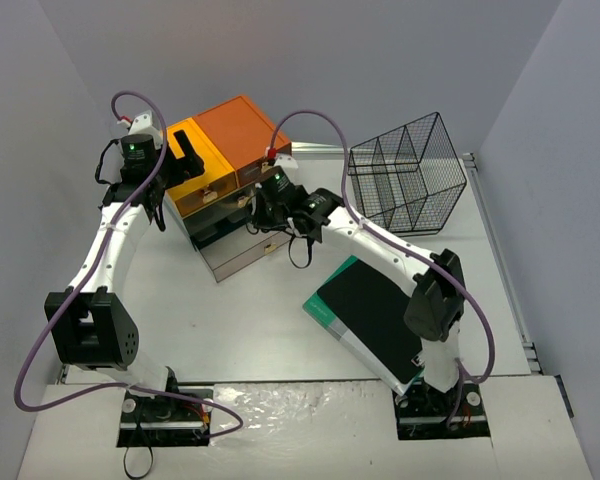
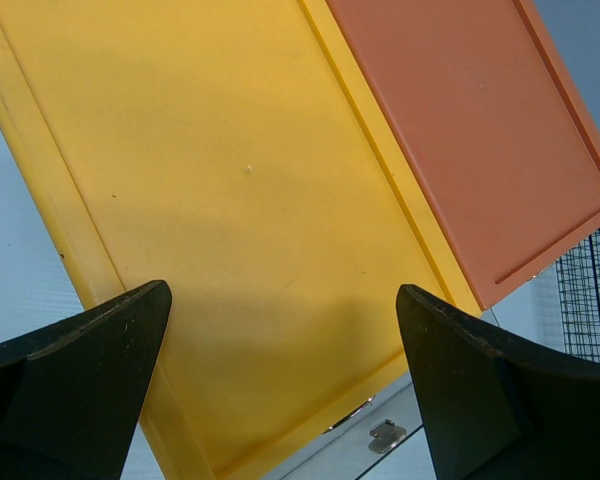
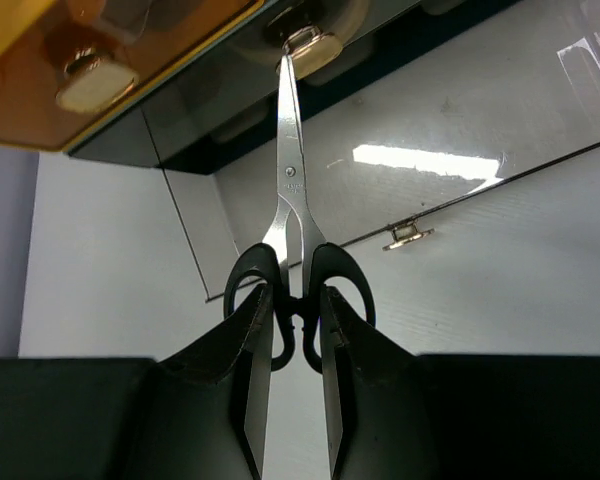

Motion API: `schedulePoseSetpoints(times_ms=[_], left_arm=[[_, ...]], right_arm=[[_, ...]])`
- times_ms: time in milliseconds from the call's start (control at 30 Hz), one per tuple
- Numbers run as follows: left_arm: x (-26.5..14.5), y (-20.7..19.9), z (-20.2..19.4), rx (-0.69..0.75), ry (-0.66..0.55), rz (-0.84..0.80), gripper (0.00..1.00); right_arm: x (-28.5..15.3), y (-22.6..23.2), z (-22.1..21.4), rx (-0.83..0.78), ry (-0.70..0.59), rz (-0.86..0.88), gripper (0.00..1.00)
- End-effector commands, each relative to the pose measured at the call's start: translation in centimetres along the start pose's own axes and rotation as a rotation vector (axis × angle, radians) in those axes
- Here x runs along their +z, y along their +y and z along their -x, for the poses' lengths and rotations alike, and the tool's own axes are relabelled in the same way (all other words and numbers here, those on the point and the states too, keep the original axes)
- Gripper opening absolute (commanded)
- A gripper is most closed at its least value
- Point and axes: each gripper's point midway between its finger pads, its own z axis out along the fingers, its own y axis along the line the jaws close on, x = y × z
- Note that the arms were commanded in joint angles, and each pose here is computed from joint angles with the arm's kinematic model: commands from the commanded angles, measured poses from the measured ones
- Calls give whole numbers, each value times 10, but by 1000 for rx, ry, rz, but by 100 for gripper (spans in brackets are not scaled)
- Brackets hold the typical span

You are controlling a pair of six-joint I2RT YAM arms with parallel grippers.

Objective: Organize the desk

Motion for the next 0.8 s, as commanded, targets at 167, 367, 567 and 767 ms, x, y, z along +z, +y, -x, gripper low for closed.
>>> schedulePoseSetpoints(times_ms=[167, 367, 567, 767], left_arm=[[-4, 66, -67, -47, 227, 223, 97], [-5, 65, -66, -50, 223, 220, 97], [-6, 64, -65, -46, 223, 216, 97], [-5, 63, -66, -50, 223, 214, 97]], right_arm=[[9, 28, 25, 298, -72, 143, 0], [17, 19, 26, 408, -103, 130, 0], [17, 5, 30, 512, -166, 96, 0], [26, -14, 29, 623, -210, 82, 0]])
